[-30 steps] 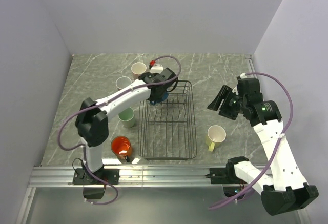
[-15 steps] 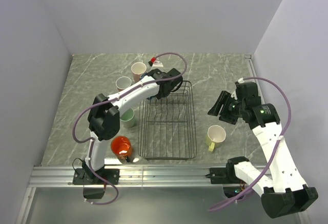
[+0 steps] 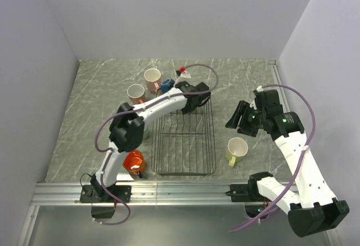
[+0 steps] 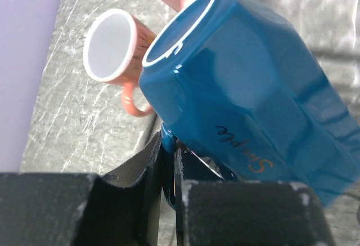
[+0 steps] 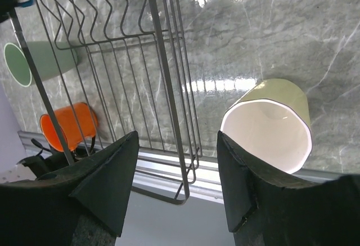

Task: Load the cups into the dish rack

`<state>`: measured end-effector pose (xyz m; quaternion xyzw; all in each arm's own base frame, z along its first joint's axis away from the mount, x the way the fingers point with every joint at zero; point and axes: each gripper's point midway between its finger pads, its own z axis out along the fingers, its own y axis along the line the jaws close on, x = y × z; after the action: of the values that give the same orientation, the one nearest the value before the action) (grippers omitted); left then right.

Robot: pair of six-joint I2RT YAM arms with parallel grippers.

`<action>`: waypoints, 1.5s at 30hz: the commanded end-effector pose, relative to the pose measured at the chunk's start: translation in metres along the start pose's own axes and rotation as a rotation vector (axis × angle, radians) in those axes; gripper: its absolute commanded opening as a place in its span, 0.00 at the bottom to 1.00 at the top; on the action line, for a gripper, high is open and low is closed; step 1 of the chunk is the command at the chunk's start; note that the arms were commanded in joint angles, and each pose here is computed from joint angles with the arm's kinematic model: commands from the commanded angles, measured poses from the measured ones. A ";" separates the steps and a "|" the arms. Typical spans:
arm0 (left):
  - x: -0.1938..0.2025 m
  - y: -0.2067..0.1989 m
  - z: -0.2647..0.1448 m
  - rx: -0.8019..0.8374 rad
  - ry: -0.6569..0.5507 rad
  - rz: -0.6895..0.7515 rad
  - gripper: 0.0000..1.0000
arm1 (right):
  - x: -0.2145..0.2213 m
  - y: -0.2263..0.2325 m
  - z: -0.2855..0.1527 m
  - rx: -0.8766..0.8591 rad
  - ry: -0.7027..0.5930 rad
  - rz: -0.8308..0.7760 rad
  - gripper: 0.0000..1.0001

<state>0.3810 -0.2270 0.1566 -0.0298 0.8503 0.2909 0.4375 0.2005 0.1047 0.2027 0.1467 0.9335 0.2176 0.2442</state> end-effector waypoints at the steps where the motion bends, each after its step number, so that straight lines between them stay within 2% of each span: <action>1: -0.018 0.001 -0.001 -0.079 -0.095 -0.007 0.00 | 0.000 0.001 0.004 -0.014 -0.009 -0.031 0.64; 9: -0.001 0.004 0.011 -0.160 -0.094 0.047 0.00 | 0.003 0.002 0.004 -0.016 -0.010 -0.065 0.64; 15: -0.007 0.012 0.008 -0.190 -0.141 0.079 0.00 | 0.001 0.005 0.004 -0.017 -0.014 -0.094 0.64; 22: -0.025 -0.009 -0.031 -0.161 -0.273 0.133 0.01 | -0.001 0.011 0.006 -0.033 -0.016 -0.101 0.64; 26: -0.014 -0.030 -0.048 -0.125 -0.299 0.189 0.06 | 0.000 0.012 0.005 -0.042 -0.021 -0.099 0.64; 29: -0.004 -0.039 -0.054 -0.116 -0.310 0.236 0.17 | 0.001 0.010 0.004 -0.040 -0.026 -0.098 0.64; 30: -0.002 -0.041 -0.055 -0.115 -0.315 0.247 0.26 | 0.003 0.008 0.004 -0.040 -0.026 -0.098 0.64; 32: 0.001 -0.044 -0.061 -0.106 -0.325 0.262 0.36 | 0.005 0.006 0.003 -0.038 -0.029 -0.098 0.64; 33: 0.001 -0.045 -0.062 -0.104 -0.327 0.263 0.51 | 0.008 0.005 0.003 -0.039 -0.028 -0.098 0.64; 36: 0.001 -0.051 -0.071 -0.092 -0.342 0.283 0.76 | 0.012 0.002 0.003 -0.035 -0.027 -0.091 0.64; 39: 0.000 -0.054 -0.081 -0.073 -0.351 0.293 0.86 | 0.015 -0.001 0.003 -0.034 -0.028 -0.089 0.64; 45: -0.013 -0.045 -0.100 0.015 -0.301 0.219 0.91 | 0.022 -0.006 0.005 -0.034 -0.019 -0.078 0.64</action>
<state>0.3410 -0.3033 0.1552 0.1375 0.7545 0.3945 0.5061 0.1813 0.1089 0.1902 0.1088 0.9345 0.2208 0.2571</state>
